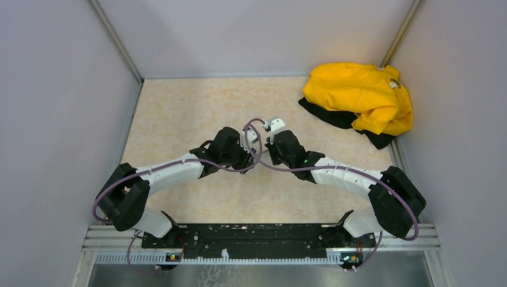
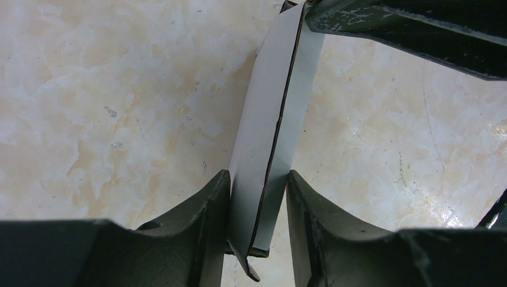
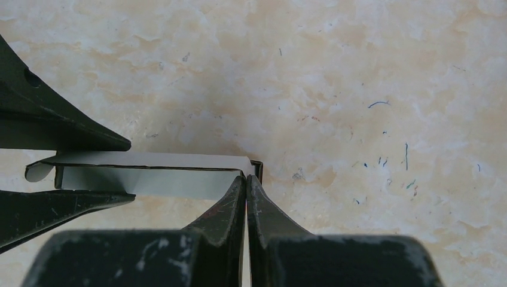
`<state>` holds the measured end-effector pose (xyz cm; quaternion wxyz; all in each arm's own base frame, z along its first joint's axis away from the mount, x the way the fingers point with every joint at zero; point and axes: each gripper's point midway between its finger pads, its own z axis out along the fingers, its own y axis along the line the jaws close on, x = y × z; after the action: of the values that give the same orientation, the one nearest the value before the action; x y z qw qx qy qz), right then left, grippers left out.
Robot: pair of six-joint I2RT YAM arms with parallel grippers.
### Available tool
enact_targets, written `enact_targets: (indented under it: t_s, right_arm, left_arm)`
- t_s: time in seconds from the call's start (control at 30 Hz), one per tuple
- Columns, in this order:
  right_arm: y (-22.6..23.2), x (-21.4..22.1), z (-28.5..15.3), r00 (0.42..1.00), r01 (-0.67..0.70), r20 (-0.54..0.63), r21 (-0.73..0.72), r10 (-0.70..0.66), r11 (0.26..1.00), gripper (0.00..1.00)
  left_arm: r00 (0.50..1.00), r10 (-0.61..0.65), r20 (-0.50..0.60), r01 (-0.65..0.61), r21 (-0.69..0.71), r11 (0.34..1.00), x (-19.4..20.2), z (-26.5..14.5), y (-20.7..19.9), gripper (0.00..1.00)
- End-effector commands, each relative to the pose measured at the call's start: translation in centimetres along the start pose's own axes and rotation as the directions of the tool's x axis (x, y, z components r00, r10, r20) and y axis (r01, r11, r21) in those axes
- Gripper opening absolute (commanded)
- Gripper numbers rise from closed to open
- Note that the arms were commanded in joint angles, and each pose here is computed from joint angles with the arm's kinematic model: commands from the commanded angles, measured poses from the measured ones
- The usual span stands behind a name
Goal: Fold the paper box
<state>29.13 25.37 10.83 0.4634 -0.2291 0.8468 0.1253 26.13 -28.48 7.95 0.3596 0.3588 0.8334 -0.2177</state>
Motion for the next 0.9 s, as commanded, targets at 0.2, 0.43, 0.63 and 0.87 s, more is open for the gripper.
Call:
enact_targets:
  t_s: [0.2,0.43,0.63,0.87]
  right_arm:
    - [0.5,-2.6,-0.9,0.998,-0.062,0.023,-0.057,0.063,0.996,0.00]
    - [0.6,-2.8,-0.8,0.997,-0.079,0.020,-0.069,0.081,0.994,0.00]
    - [0.4,-2.8,-0.6,0.996,-0.091,0.019,-0.065,0.092,0.994,0.00]
    - [-0.4,-2.5,-0.4,0.995,-0.100,0.018,-0.033,0.101,0.994,0.00]
  left_arm:
    - [1.000,0.005,-0.006,-0.005,0.017,1.000,-0.2,0.4,-0.2,0.44]
    - [1.000,0.007,-0.008,-0.007,0.022,1.000,-0.2,0.5,-0.3,0.44]
    - [1.000,0.007,-0.010,-0.007,0.024,1.000,-0.1,0.5,-0.3,0.44]
    - [1.000,0.007,-0.013,-0.006,0.030,1.000,0.0,0.6,-0.4,0.44]
